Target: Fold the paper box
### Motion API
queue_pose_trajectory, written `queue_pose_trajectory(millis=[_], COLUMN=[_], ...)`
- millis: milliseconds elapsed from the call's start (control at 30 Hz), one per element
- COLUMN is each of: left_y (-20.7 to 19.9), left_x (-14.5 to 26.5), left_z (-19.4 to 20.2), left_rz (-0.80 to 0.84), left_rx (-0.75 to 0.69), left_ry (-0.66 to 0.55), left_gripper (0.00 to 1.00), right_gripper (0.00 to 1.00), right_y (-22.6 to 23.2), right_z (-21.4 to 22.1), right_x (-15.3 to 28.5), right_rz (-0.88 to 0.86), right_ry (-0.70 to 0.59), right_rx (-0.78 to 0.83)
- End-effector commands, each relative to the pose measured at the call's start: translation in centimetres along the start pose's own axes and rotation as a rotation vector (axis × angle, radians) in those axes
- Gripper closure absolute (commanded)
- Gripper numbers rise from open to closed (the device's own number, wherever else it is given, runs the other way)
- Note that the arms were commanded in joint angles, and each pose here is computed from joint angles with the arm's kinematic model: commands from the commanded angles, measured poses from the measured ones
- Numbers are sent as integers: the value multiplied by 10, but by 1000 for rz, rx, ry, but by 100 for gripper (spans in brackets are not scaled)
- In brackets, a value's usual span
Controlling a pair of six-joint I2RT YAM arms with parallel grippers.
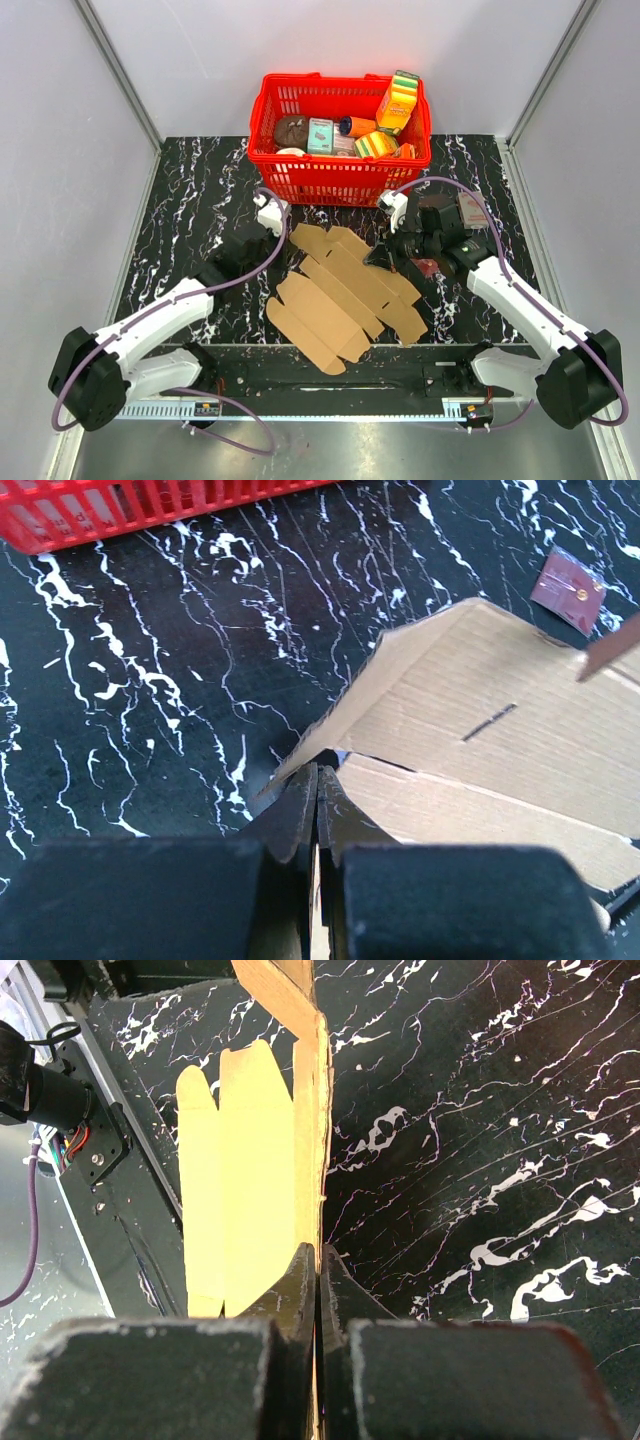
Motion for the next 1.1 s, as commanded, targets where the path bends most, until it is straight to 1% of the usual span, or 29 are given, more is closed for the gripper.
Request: queue_pose_trajectory(millis=[0, 67, 133, 367, 500, 867, 1067], left_y=[1, 3, 2, 17, 18, 6, -5], left_x=[-7, -9, -12, -26, -34, -55, -49], left_z=[-20, -19, -21, -19, -17, 3, 2], left_rz=[5, -3, 5, -56, -58, 29, 91], left_rx=[27, 26, 28, 24, 17, 10, 10], left_ry=[-63, -59, -79, -62, -45, 50, 53], left_gripper=[100, 100, 100, 100, 100, 100, 100], right_gripper=[100, 100, 100, 100, 100, 100, 100], right_y=[7, 7, 7, 12, 13, 13, 10], right_z=[-11, -10, -9, -10, -11, -12, -11], right_x=[2, 1, 1, 2, 2, 4, 2], right_rz=[-29, -34, -33, -49, -56, -52, -38], right_ry=[-40, -36, -32, -45, -49, -54, -47], right_rx=[27, 23, 19, 1, 1, 5, -1])
Point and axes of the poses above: each gripper's point midway between its finger pads, its own x axis back along the fingers, its own y axis along the line the jaws close on, z = x × y, the point moved 1 cm from there along x, back along the fingers, and after that the axes turned 13 degrees about x, right-handed, at the moved point
